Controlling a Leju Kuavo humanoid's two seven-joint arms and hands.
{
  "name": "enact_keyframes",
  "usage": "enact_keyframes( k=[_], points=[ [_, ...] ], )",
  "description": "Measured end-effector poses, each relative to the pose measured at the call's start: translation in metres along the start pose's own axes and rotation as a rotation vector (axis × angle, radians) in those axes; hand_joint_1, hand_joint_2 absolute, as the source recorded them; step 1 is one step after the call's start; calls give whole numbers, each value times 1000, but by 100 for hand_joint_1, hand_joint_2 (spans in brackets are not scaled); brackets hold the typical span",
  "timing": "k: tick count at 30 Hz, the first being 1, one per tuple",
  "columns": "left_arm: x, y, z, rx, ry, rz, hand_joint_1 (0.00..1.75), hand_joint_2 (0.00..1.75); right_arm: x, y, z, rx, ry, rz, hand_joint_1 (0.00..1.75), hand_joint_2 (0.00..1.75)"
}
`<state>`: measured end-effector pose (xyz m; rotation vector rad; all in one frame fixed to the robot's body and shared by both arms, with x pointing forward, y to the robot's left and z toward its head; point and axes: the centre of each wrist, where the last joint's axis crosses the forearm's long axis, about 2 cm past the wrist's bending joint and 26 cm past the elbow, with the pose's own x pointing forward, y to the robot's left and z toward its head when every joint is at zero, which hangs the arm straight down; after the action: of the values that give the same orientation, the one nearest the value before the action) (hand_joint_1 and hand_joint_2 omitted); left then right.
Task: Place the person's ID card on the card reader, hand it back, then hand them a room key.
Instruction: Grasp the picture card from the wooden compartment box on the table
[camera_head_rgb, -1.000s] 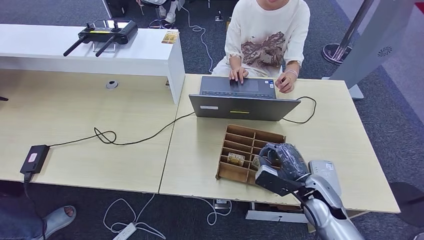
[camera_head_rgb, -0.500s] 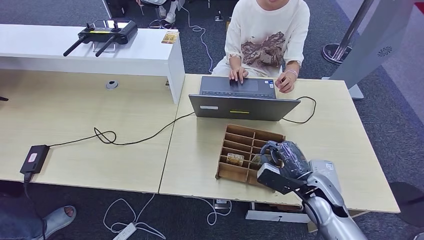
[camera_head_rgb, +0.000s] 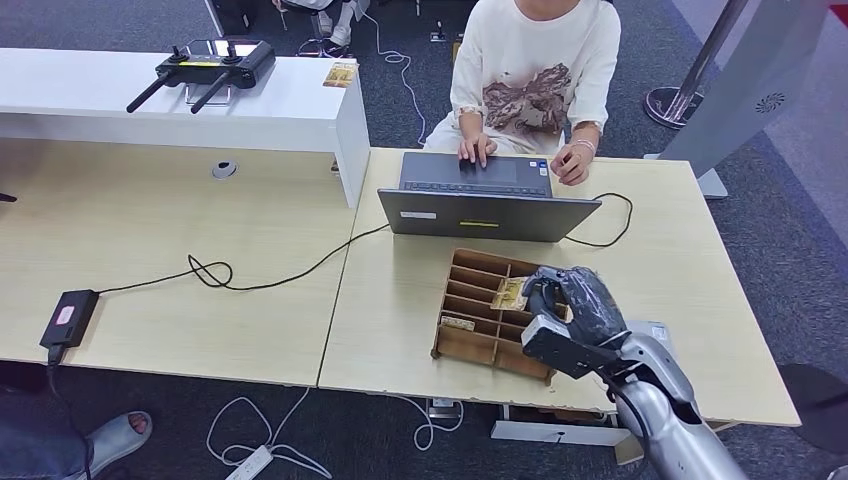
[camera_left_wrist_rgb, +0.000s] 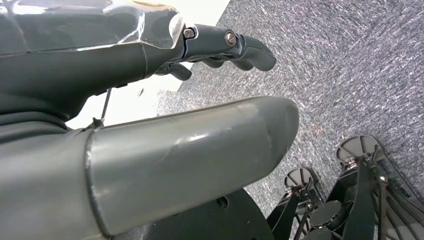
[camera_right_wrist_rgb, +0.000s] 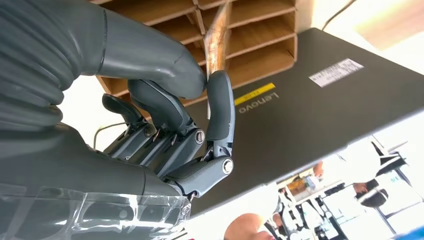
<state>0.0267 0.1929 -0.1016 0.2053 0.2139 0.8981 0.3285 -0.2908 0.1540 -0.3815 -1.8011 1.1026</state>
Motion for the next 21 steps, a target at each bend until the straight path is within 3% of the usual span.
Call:
enact_keyframes(
  k=[21],
  points=[
    [-4,-2,1,11,3,-3,0,0,7,-30,0,-78,-142,-120,175,175]
  ],
)
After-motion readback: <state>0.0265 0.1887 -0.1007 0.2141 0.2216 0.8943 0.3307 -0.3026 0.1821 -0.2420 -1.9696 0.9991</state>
